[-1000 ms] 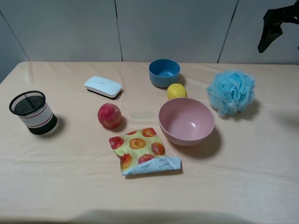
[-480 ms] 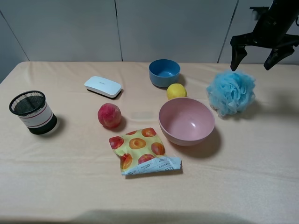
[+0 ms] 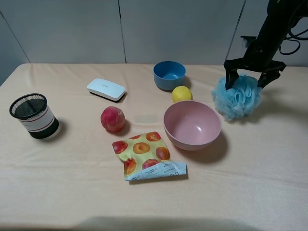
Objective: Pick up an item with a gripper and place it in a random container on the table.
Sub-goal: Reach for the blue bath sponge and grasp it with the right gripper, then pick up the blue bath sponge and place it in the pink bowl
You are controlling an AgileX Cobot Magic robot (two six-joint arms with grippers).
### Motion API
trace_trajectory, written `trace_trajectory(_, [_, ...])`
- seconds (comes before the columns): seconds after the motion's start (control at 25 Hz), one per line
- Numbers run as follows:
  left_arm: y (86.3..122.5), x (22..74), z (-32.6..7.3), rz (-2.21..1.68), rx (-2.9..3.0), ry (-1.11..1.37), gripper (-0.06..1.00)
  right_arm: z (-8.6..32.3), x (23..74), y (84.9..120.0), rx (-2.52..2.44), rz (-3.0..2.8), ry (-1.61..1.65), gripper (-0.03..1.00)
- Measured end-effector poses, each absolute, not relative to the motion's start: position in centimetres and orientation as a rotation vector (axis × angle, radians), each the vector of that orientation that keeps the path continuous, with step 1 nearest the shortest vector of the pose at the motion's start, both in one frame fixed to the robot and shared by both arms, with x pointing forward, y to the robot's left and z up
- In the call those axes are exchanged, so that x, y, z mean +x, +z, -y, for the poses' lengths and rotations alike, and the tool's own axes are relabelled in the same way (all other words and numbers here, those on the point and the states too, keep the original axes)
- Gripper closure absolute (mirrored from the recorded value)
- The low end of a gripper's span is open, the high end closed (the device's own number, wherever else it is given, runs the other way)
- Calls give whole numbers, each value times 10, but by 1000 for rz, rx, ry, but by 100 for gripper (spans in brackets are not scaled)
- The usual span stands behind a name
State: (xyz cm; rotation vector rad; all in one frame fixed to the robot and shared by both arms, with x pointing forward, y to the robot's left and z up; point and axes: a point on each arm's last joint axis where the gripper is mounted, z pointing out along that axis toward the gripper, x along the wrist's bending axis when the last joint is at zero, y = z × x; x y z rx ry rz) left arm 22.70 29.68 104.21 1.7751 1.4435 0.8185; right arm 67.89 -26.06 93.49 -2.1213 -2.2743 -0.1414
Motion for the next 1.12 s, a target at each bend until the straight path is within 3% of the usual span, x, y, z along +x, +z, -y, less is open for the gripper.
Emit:
trace_trajectory(0.68, [1042, 227, -297, -1443, 1775, 819, -5, 256, 688, 883, -2105, 2220, -124, 27])
trace_trajectory(0.76, [1042, 227, -297, -1443, 1775, 819, -5, 255, 688, 884, -2103, 2218, -130, 34])
trace_trajectory(0.88, [1042, 227, -297, -1443, 1775, 819, -5, 253, 688, 883, -2101, 2212, -140, 52])
trace_trajectory(1.12, [1042, 227, -297, -1443, 1775, 819, -5, 252, 689, 884, -2099, 2220, -143, 53])
